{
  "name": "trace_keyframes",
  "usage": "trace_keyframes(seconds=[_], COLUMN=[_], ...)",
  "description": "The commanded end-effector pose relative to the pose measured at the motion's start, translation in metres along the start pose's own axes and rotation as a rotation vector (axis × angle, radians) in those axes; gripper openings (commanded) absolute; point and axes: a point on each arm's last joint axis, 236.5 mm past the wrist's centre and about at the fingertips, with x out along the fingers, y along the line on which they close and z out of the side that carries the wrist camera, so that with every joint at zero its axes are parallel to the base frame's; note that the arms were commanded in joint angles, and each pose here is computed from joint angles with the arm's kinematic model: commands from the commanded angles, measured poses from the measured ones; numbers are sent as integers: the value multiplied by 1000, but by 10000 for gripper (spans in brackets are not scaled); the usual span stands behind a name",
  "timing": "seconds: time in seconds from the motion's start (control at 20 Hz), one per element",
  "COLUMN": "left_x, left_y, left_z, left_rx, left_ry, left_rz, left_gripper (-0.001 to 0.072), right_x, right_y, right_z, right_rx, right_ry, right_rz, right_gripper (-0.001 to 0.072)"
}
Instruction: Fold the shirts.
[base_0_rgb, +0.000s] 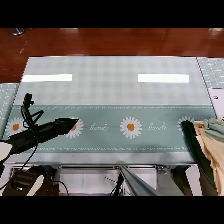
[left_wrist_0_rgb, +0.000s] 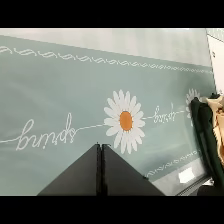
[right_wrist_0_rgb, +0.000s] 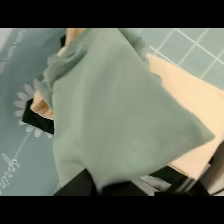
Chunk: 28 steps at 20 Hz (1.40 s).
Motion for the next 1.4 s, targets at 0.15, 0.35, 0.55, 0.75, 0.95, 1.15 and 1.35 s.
trace_keyframes(seconds=[0.15, 0.35, 0.55, 0.75, 0.95, 1.15, 1.35], left_x=[-1, -38, -84, -30, 65, 98, 96], left_y=[2, 21, -27, -102, -47, 16, 36], left_z=[18, 113, 217, 228, 149, 122, 125], left_rx=[2, 61, 132, 327, 409, 340, 300], left_ry=[-75, -282, -369, -176, 108, 242, 259], left_rz=[11, 164, 98, -32, 235, 386, 420], left_gripper=[22, 22, 21, 20, 21, 22, 22], right_x=[12, -10, -118, -109, 5, 126, 149], right_y=[-39, 83, 238, 331, 342, 320, 327], right_z=[-12, 60, 80, -1, -75, -112, -118], right_rx=[128, -60, -284, -731, -1073, -1036, -1018], right_ry=[19, -132, -246, -271, -171, 22, 42], right_rz=[-153, 356, 1050, 1017, 538, 306, 306], right_gripper=[628, 557, 35, 35, 34, 33, 34])
